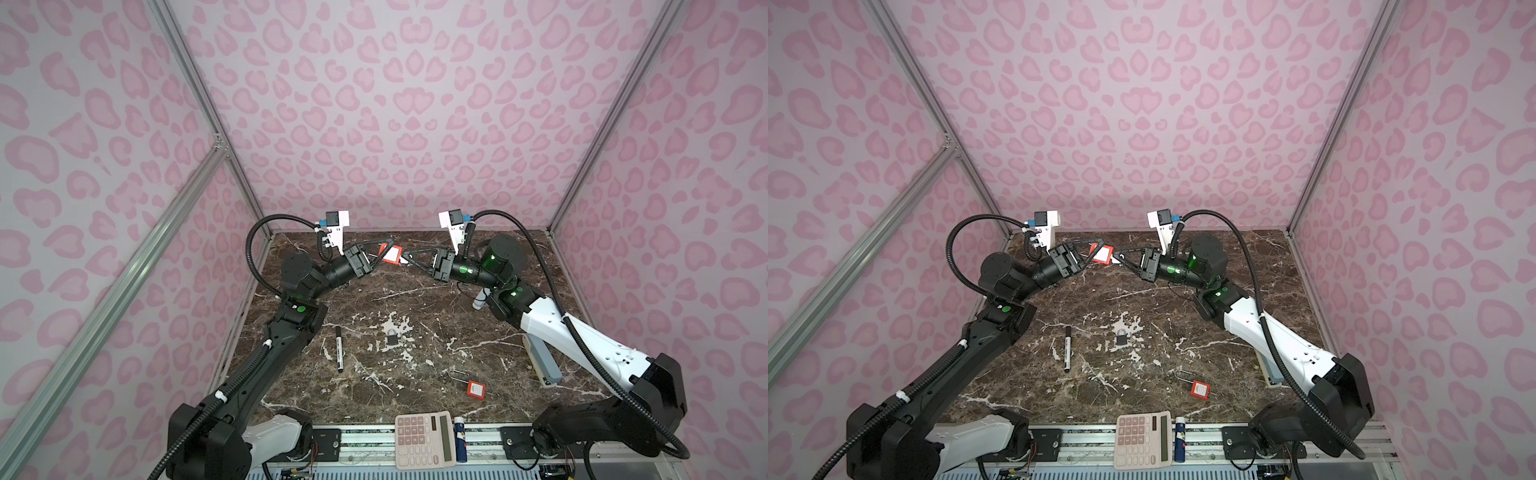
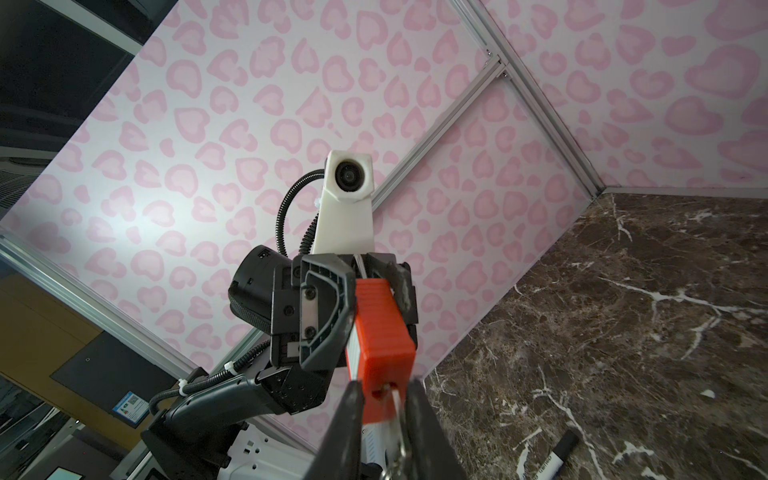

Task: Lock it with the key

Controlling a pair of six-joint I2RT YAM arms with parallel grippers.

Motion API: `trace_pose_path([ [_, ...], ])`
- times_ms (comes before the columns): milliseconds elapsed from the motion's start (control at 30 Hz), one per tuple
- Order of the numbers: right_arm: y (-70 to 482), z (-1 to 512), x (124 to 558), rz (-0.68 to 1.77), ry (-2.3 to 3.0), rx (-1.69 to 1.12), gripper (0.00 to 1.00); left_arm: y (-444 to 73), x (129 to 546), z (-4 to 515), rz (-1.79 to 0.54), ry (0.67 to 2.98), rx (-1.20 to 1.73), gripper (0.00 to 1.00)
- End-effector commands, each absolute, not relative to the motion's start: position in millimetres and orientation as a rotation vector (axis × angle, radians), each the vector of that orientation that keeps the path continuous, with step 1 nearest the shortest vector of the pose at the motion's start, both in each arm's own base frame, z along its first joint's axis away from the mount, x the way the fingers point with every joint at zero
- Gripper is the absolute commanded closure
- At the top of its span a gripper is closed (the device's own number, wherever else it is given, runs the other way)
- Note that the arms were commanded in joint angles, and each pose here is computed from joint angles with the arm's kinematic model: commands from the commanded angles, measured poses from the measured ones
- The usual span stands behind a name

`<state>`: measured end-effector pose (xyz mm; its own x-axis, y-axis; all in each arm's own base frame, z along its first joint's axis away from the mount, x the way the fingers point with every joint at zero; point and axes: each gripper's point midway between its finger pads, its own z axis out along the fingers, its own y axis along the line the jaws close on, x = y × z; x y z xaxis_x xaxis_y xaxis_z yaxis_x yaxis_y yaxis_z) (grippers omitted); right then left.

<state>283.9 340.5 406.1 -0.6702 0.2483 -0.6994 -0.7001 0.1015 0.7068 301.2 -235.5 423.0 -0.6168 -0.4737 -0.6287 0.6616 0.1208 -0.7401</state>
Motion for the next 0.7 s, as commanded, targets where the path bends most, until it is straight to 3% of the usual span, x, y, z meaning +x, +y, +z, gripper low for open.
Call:
trace_pose_path([
  [0,341,406,281,1.673,1.659,-0.463,0.88,-234,297,437,-1.64,1.467,0.23,0.96],
  [167,341,403,280,1.67,1.683,-0.461,0.99,-234,297,436,-1.639,1.468,0.227,0.96],
  [667,320,400,283,1.587,1.663,-0.428,1.0,-233,302,432,-1.638,1.479,0.195,0.96],
])
